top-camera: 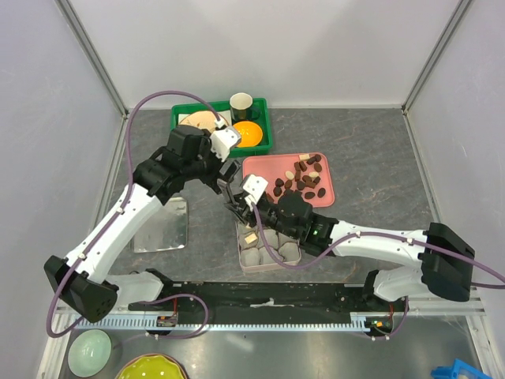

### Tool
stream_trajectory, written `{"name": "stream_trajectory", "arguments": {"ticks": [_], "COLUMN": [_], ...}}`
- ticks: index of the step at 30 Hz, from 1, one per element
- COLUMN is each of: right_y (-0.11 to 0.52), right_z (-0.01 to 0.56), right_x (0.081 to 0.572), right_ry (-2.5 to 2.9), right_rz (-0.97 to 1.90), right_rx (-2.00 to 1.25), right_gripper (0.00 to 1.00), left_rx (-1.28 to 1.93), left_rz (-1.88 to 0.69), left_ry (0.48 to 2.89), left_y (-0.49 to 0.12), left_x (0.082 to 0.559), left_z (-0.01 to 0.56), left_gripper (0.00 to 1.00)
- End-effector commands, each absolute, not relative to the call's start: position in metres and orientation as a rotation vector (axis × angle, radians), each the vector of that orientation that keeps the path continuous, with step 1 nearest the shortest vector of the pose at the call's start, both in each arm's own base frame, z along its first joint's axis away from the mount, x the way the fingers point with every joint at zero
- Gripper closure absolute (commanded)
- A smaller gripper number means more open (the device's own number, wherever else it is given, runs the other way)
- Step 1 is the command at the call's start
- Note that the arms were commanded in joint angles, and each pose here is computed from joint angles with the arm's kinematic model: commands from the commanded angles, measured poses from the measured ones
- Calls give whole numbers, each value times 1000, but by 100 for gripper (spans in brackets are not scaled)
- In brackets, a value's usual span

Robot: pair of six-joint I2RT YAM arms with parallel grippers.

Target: Pack the chocolate

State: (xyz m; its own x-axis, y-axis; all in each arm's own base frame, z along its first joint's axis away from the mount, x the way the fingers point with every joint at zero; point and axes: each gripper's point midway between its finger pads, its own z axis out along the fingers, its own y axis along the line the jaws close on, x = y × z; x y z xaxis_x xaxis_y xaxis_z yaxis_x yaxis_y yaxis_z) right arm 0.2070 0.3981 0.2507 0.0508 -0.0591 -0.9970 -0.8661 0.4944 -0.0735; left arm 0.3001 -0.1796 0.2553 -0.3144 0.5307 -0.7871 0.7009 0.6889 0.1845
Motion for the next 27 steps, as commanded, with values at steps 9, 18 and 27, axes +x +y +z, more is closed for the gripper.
{"name": "stream_trajectory", "arguments": {"ticks": [9, 18, 27], "right_y": [415, 421, 422], "right_z": [292, 287, 317], "right_x": [241, 266, 284], "right_ry": [1319, 1354, 1278], "right_rz": [681, 639, 662], "right_rx": [-832, -740, -531], "right_gripper": [69, 71, 70], "left_rx": [945, 953, 972], "left_rz": [-220, -230, -248], "left_ry": [1973, 1979, 1990], "left_y": [-190, -196, -203], "left_x": [296, 291, 287], "left_z": [280, 277, 271], "left_gripper": [6, 6, 6]}}
